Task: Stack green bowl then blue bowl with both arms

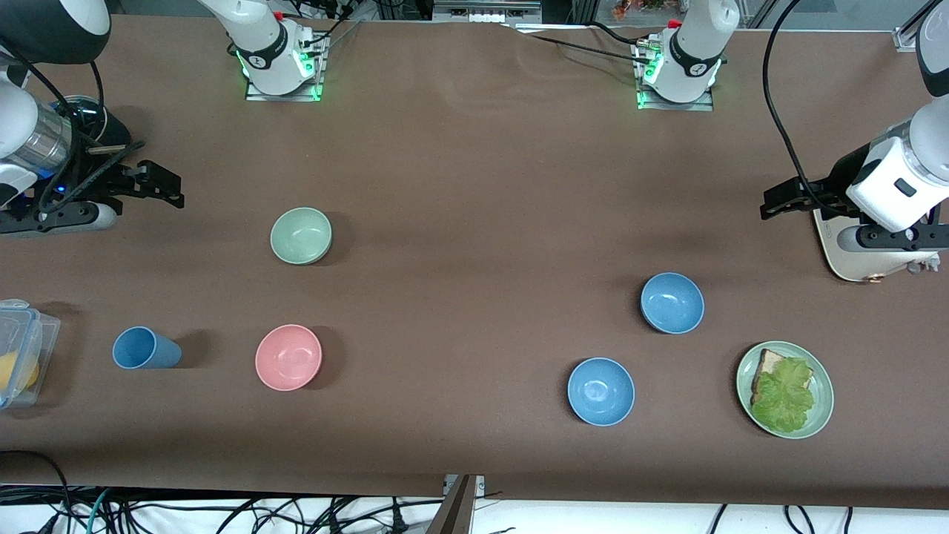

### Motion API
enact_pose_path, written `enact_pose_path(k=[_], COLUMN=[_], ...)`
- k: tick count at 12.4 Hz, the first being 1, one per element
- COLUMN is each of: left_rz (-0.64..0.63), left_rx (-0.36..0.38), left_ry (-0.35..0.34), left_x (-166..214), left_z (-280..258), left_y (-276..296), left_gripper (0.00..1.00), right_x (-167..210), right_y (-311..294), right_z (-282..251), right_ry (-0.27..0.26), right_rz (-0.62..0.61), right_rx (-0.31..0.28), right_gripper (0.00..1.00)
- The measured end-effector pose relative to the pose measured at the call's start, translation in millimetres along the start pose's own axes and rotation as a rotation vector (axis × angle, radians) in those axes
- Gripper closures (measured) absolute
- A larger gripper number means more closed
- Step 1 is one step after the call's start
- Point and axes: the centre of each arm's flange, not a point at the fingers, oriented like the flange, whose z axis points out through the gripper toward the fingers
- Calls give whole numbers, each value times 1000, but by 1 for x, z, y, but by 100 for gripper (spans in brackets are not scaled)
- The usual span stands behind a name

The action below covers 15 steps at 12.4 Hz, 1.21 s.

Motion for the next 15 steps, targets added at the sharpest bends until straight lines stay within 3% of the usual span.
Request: enact_pose_path(k=[15], left_rz=[-2], left_rx=[0], left_ry=[4], left_x=[3], left_z=[1], left_y=[0], left_gripper=[0], right_x=[3], right_y=[9], right_z=[-1], right_ry=[32], right_rz=[12], right_rx=[-13], right_gripper=[0])
